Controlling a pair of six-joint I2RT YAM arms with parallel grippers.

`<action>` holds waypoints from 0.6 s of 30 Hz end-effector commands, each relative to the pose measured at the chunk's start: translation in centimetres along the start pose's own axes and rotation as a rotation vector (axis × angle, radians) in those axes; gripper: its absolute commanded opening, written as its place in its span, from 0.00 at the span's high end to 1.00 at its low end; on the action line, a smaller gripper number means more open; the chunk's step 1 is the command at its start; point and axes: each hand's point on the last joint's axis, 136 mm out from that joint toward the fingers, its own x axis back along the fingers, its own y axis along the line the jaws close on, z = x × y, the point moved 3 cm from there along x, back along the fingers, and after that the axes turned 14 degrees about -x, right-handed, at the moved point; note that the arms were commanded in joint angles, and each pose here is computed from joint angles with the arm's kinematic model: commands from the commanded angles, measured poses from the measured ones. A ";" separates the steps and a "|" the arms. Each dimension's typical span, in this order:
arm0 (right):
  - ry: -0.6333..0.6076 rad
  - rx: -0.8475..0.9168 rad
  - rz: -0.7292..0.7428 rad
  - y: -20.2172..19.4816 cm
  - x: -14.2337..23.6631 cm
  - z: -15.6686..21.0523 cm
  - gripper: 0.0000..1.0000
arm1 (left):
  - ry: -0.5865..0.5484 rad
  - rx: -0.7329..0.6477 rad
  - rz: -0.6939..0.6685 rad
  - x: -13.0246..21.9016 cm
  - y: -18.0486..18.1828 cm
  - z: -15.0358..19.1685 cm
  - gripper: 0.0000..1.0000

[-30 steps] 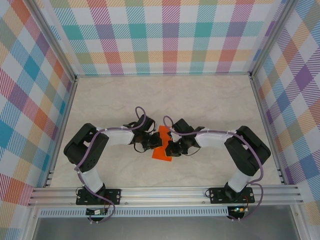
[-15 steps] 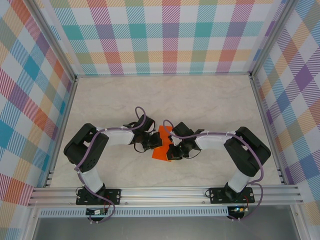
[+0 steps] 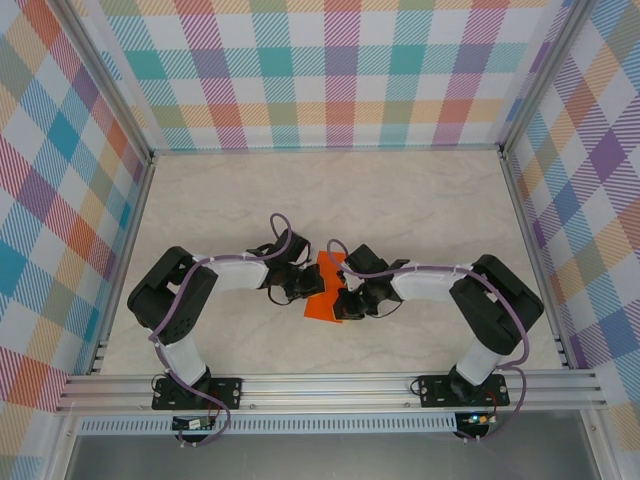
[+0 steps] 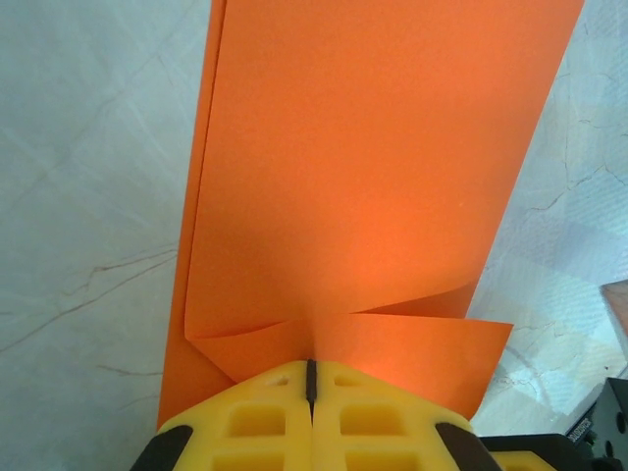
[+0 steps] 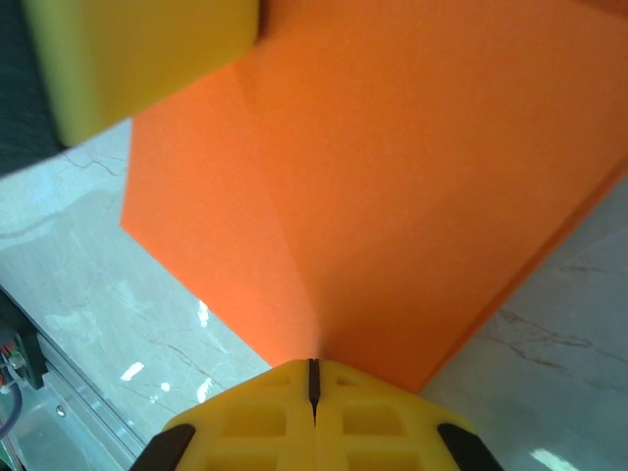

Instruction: Fold a paper plane with a square sheet of paper (pick it up from the middle)

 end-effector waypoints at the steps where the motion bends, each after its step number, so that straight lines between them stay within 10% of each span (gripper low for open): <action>1: -0.072 0.032 -0.037 2.4 1.6 -1.3 1.00 | 0.047 0.038 -0.133 -0.8 2.8 2.1 1.00; 18: -0.019 -0.008 0.033 1.5 -1.0 -2.6 1.00 | 0.046 0.045 -0.162 -0.6 3.3 2.3 1.00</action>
